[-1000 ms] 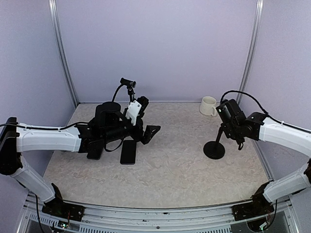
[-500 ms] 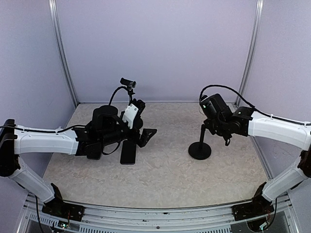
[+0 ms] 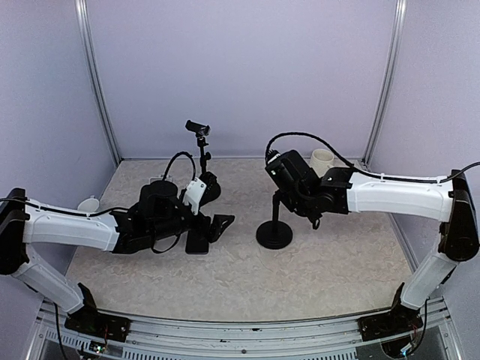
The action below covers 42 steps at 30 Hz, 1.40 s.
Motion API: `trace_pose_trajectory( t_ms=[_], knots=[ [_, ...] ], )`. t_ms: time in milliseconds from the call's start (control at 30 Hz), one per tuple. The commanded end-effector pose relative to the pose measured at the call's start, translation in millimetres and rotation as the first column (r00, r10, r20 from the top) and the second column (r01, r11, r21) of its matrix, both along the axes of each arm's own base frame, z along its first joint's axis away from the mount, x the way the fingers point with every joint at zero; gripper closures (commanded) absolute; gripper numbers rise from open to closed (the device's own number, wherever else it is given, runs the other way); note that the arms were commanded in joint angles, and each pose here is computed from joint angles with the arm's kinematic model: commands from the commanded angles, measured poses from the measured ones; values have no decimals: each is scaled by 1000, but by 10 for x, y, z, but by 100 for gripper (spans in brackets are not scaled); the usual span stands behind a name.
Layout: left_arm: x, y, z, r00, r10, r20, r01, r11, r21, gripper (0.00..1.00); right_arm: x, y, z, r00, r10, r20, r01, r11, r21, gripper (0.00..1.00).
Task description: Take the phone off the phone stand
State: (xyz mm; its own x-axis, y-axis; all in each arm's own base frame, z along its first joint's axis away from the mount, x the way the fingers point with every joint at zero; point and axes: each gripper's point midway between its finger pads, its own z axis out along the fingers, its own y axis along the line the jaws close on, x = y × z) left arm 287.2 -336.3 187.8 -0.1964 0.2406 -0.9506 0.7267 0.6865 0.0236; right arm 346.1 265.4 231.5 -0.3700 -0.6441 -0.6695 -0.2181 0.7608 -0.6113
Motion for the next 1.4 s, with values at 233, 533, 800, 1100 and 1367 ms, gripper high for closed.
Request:
trace_pose_trajectory(
  t_ms=[233,533,800,1100,1367],
  knots=[
    [-107,-37,-229,1000,17,-15,-17,999,-31,1,-37,236,222,996,-35,80,23,990,140,95],
    [-159,-244,-496,999,-1,-50,0,1000,-15,1,-147,277,155,999,38,22,-41,980,194,61],
    [-186,-410,-717,996,-26,-87,26,1000,-3,1,-415,454,137,967,251,-53,-225,929,295,25],
    [-194,-703,-1056,988,-42,-150,45,999,16,1,-858,620,837,838,541,67,-490,693,529,0],
    [-156,-821,-1265,981,-38,-192,41,999,8,1,-267,-191,1094,902,428,60,-326,581,745,7]
  ],
)
